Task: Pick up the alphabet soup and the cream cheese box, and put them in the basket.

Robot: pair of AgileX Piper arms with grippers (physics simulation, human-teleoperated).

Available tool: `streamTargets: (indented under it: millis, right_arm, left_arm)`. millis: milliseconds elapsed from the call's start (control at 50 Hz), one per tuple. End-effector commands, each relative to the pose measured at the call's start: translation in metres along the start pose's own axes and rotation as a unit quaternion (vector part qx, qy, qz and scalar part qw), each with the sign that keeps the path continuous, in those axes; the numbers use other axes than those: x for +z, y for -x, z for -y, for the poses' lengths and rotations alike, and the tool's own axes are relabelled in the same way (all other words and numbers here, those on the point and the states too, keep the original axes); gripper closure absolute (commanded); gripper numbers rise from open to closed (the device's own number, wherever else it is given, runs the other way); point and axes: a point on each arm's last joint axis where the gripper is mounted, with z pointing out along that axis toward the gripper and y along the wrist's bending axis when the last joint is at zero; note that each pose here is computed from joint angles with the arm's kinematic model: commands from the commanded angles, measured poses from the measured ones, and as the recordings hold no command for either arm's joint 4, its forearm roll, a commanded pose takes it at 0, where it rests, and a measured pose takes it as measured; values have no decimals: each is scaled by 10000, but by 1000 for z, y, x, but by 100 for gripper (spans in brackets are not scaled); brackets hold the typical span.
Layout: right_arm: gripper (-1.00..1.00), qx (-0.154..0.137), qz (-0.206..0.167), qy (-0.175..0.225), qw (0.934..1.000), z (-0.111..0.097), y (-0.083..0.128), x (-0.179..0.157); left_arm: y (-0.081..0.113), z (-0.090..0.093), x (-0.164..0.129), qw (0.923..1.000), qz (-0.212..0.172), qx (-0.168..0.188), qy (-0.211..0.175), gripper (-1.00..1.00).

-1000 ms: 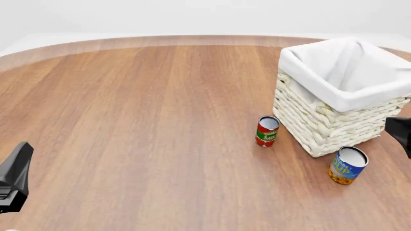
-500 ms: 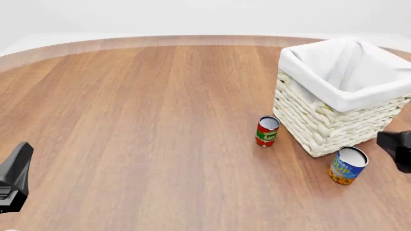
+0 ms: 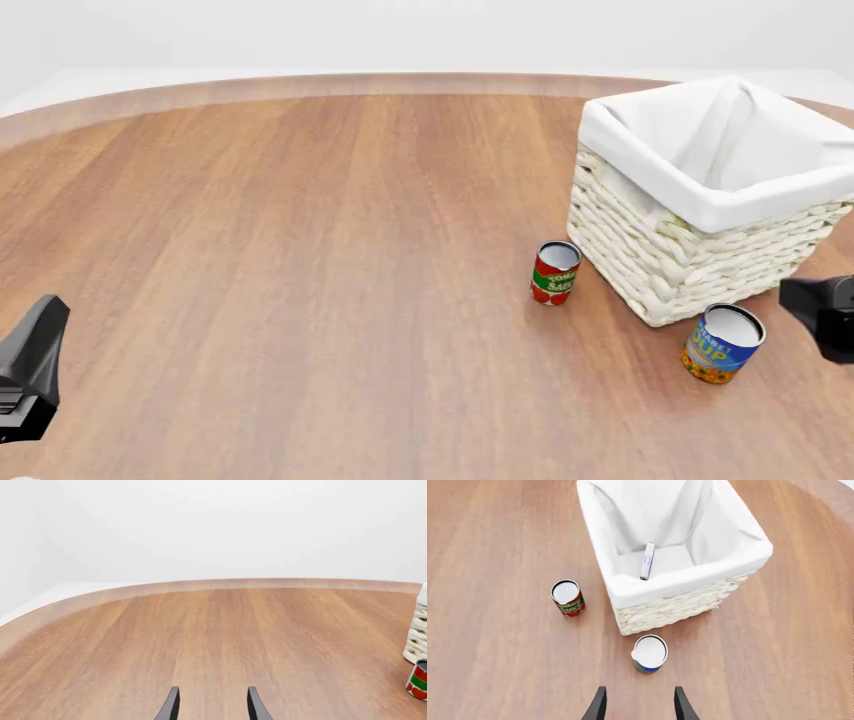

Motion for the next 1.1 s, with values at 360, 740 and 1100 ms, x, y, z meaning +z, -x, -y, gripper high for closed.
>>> streamTargets:
  millis: [360,740,1100]
  right_arm:
    - [-100,-120,-296,-64,9995,0,-24,2]
    - [-100,-101,-407,-53,9991,-1,-37,14]
    - [-100,-193,-729,35,9971,-3,-54,30]
  left_arm:
    - [0,0,0,10000,0,0,0,-100]
    - [0,0,0,10000,0,0,0,-100]
    - [0,0,0,10000,0,0,0,-100]
